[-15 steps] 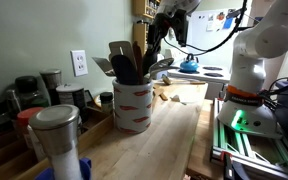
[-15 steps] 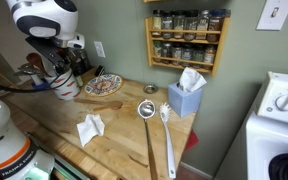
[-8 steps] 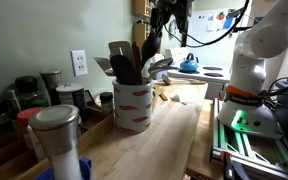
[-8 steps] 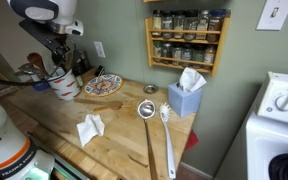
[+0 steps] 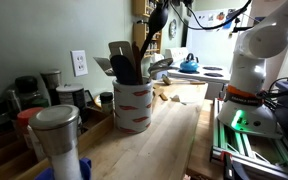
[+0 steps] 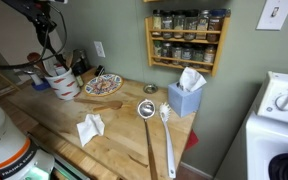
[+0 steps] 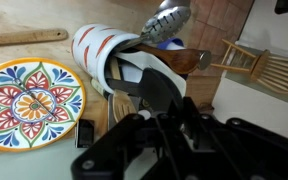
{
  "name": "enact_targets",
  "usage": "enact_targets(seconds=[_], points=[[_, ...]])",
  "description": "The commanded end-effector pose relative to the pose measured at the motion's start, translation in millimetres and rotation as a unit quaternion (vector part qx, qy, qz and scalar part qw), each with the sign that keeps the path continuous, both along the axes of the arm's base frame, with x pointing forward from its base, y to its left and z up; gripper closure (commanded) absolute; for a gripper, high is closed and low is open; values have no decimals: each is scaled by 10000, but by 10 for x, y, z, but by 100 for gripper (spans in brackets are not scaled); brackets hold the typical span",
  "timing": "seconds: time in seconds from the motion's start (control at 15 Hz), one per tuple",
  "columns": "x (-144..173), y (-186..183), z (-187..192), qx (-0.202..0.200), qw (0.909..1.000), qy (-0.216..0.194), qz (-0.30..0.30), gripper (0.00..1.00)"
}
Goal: Put the black ladle on the floral plate
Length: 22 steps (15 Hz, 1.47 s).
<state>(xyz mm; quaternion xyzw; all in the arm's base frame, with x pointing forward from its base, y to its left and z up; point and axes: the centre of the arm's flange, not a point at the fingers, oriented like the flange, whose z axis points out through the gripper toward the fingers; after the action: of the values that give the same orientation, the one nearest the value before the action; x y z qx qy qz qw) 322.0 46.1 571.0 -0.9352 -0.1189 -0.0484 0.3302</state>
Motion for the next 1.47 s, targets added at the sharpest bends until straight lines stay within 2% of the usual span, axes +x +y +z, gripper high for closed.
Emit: enact_targets(seconds=[0.0,0.13,0.33,0.53,0.67,0.93,1.2,1.4], points=[[-407,49,458,-548,9979,-289,-163,98],[-569,85,617,-839,9950,-445,-307,98],[-668,185,642,-1486,9840,-508,-842,98],[-436,446,389,-2088,9695,-380,-1225,98],[-201,577,149,-2474,9565,-353,-1506,98],[227,652,-361,-3259,9199,-619,-2092,98],[564,618,-870,-4109,8727,-786,-2516,98],[729,664,-1242,-4808,8328,-735,-2644,98]])
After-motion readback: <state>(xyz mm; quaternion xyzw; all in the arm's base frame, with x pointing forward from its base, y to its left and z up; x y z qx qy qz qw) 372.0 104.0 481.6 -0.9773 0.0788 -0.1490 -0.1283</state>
